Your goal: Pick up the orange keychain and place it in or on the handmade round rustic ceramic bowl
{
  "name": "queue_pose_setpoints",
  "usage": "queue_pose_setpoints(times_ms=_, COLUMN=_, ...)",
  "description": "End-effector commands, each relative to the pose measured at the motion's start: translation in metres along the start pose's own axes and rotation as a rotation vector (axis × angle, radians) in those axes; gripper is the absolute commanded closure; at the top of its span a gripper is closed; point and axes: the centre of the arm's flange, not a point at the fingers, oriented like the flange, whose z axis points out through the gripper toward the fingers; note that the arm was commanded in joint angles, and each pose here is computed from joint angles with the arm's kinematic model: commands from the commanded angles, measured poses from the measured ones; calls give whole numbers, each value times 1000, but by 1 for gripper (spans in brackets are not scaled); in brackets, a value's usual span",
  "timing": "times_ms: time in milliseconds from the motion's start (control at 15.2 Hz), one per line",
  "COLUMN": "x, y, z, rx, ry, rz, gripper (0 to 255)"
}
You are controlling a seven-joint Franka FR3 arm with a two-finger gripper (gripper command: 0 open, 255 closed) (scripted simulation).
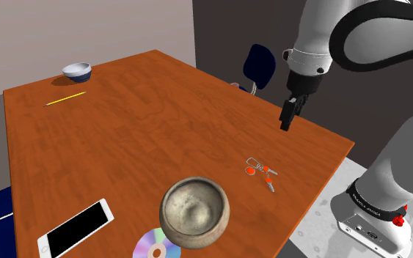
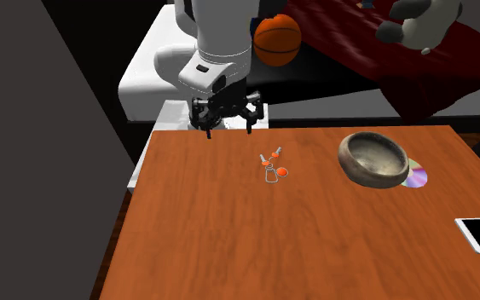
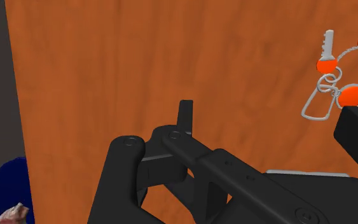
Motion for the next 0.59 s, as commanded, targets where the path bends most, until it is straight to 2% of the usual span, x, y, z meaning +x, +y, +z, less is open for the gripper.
queue_pose_setpoints(times_ms=0, x=-3, y=-20, z=22, rx=9, ry=21, rz=-42, gripper=0)
queue_pose_setpoints(times_ms=528, x=-10, y=-93, z=91, rx=42, ry=94, rz=-212, gripper=0)
